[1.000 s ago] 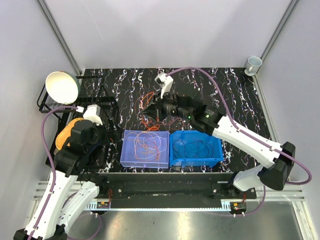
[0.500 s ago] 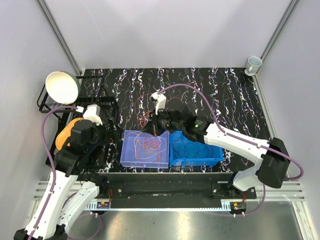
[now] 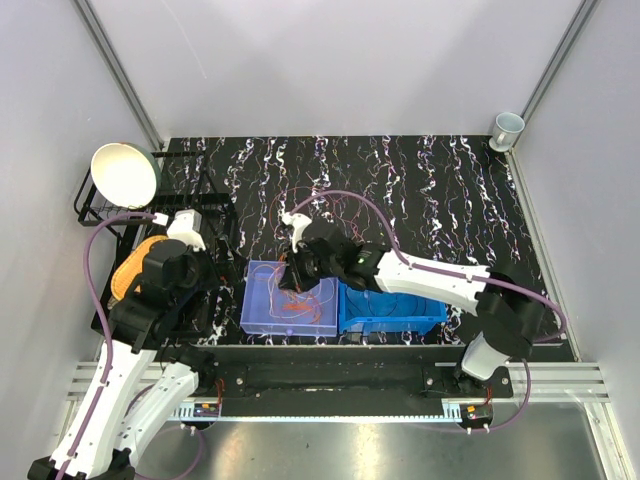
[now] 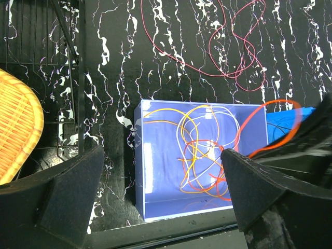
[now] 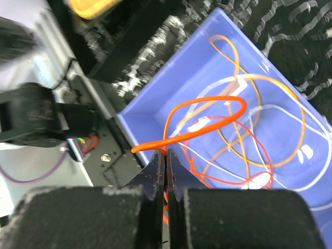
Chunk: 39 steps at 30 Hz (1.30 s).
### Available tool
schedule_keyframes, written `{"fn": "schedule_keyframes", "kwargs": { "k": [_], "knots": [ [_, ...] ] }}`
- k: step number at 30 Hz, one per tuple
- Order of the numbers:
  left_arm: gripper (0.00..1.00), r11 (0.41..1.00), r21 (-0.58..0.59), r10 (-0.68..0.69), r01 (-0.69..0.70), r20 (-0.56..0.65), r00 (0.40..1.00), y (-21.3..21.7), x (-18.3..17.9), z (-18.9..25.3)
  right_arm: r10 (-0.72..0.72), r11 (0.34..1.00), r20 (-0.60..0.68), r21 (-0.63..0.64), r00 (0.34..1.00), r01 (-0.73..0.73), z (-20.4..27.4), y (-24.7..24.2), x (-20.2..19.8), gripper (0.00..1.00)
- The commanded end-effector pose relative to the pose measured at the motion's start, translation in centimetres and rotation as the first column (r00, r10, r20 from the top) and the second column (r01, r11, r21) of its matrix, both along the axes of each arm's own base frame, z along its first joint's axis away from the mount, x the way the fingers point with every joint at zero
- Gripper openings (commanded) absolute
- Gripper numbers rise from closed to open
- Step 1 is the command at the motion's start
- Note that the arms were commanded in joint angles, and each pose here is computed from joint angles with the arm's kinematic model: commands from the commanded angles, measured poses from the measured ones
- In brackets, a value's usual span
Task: Untangle the cables
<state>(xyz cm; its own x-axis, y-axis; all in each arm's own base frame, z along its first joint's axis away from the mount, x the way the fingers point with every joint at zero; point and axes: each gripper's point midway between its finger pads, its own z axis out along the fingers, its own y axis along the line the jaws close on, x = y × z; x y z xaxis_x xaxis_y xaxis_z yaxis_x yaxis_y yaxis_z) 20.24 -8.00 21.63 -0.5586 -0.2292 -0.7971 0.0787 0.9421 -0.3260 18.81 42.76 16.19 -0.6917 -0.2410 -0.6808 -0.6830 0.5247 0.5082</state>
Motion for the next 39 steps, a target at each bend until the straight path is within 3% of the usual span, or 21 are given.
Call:
{"fn": "schedule_keyframes", "kwargs": {
  "k": [1, 12, 23, 27, 31, 39],
  "knots": [
    [0.99, 1.0, -0.003, 0.018, -0.018, 0.055, 0.998, 0.1, 1.0, 1.1, -0.046, 0.996, 0.022, -0.079, 0.999, 0.047, -1.1, -0.3, 0.7, 0.0],
    [0.99, 1.0, -0.004, 0.02, -0.02, 0.057, 0.998, 0.2, 1.0, 1.1, -0.066, 0.96, 0.014, -0.272, 0.998, 0.067, -5.8, -1.9, 0.8, 0.0],
    [0.99, 1.0, -0.002, 0.021, -0.021, 0.057, 0.998, 0.2, 1.0, 1.1, -0.054, 0.921, 0.029, -0.385, 0.998, 0.061, -6.6, -2.8, 1.2, 0.0],
    [0.99, 1.0, -0.003, 0.021, -0.021, 0.057, 0.998, 0.2, 1.0, 1.1, -0.067, 0.904, 0.059, -0.419, 0.996, 0.086, -5.9, -3.4, 1.7, 0.16],
    [0.99, 1.0, -0.002, 0.021, -0.021, 0.054, 0.998, 0.2, 1.0, 1.0, -0.069, 0.904, 0.095, -0.416, 0.993, 0.102, -3.7, -3.7, 2.1, 0.41],
    [0.99, 1.0, -0.001, 0.025, -0.025, 0.053, 0.998, 0.2, 1.0, 1.0, -0.086, 0.913, 0.145, -0.386, 0.986, 0.137, 1.0, -4.8, 2.3, 0.5]
  ]
}}
